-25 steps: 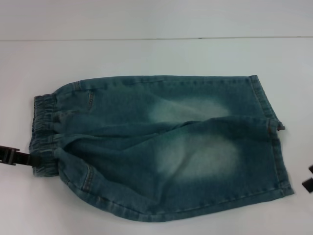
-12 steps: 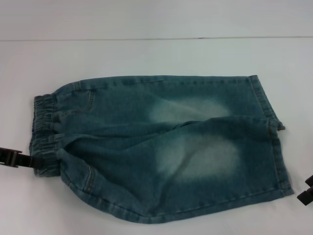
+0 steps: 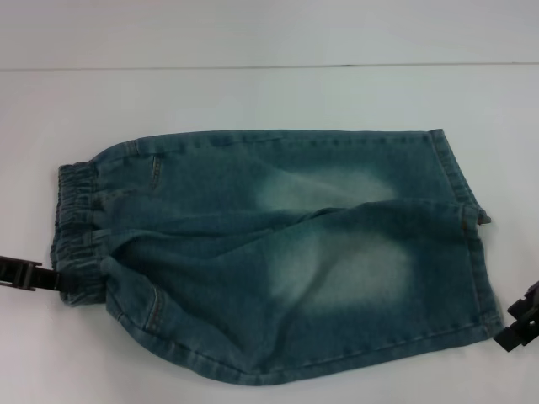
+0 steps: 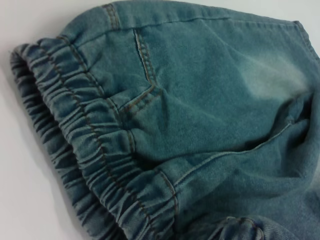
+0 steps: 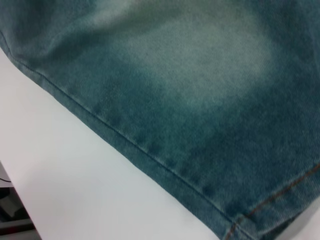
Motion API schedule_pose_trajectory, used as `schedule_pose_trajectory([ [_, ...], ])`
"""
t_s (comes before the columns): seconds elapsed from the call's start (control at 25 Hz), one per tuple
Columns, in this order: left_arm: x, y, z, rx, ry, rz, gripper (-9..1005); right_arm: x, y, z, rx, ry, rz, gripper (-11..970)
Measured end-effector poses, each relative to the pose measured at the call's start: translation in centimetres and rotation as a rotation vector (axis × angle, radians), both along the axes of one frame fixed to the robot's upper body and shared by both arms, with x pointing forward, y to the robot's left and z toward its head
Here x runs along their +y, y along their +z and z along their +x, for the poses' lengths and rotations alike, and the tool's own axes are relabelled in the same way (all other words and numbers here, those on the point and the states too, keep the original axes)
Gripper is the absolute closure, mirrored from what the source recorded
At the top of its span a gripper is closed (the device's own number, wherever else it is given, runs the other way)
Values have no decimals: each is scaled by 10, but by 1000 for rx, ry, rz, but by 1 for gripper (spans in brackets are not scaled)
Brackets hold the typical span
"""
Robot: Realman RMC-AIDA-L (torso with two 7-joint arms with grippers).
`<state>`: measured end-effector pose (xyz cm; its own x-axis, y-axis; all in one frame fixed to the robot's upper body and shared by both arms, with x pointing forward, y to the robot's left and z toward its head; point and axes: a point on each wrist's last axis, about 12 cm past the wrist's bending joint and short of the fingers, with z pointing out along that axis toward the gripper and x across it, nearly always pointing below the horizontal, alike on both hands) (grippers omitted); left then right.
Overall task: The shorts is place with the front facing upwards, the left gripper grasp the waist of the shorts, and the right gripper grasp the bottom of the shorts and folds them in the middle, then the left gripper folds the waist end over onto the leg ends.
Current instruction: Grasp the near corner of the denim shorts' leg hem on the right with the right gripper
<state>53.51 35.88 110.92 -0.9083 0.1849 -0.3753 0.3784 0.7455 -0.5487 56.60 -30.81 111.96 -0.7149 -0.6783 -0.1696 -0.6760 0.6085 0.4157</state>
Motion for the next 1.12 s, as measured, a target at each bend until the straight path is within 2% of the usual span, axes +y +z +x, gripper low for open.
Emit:
schedule_pose_trajectory([
  [0.48,-1,-2,-1,2,-2,-3,964,17,-9,4,-12,25,23,245],
  [0.72,-2,-3,-2,2,-3,-5,963,19,-10,5,-24,31,24,429],
  [1.12,-3,-3,-2,1,-3,-7,963,20,-12,6,-30,27,17,670],
])
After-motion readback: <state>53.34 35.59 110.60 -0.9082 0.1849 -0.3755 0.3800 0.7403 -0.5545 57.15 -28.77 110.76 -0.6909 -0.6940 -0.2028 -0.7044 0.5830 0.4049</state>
